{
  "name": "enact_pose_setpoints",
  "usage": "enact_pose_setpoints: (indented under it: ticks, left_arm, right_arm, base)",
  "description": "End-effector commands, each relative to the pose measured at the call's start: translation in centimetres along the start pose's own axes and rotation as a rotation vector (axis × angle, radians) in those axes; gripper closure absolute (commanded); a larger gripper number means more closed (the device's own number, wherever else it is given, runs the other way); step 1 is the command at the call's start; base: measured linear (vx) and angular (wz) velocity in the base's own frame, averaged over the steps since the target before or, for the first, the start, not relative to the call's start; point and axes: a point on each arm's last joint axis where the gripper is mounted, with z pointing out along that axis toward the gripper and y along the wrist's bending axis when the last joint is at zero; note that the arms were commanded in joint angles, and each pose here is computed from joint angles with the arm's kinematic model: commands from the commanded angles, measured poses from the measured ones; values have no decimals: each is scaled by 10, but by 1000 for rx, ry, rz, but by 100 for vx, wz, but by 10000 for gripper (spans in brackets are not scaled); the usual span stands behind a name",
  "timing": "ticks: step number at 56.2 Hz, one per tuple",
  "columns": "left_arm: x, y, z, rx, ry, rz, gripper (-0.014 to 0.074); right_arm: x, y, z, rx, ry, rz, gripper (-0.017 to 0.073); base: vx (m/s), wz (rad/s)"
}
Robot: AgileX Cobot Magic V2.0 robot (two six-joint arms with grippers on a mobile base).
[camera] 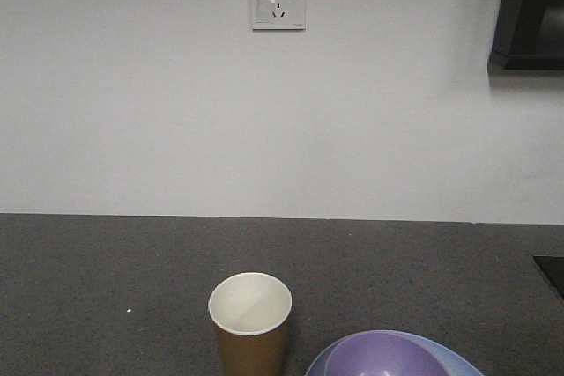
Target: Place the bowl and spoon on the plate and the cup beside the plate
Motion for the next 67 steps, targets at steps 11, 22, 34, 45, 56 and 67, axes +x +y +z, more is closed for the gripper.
enact_pose_setpoints:
  ticks: [11, 22, 34, 45, 56, 67]
  left_arm:
    - [-9, 6, -14, -107, -86, -13, 596]
    - [-9, 6, -14, -108, -83, -13, 596]
    - [-9, 6, -14, -108, -83, -13, 596]
    - [-9, 6, -14, -108, -83, -13, 596]
    - [-9, 6, -14, -108, -83, -13, 596]
    - [-9, 6, -14, -108, -83, -13, 596]
  right_arm:
    - [-15, -3, -2, 32, -93, -5, 568]
    - [-15, -4, -2, 33, -95, -5, 568]
    - [-15, -4, -2, 33, -95, -5, 568]
    - [-15, -4, -2, 33, -95, -5, 568]
    - [-15, -4, -2, 33, -95, -5, 568]
    - [-15, -4, -2, 33, -95, -5, 568]
  base:
    - [0, 0]
    - [0, 0]
    - [0, 0]
    - [0, 0]
    - [0, 0]
    - [0, 0]
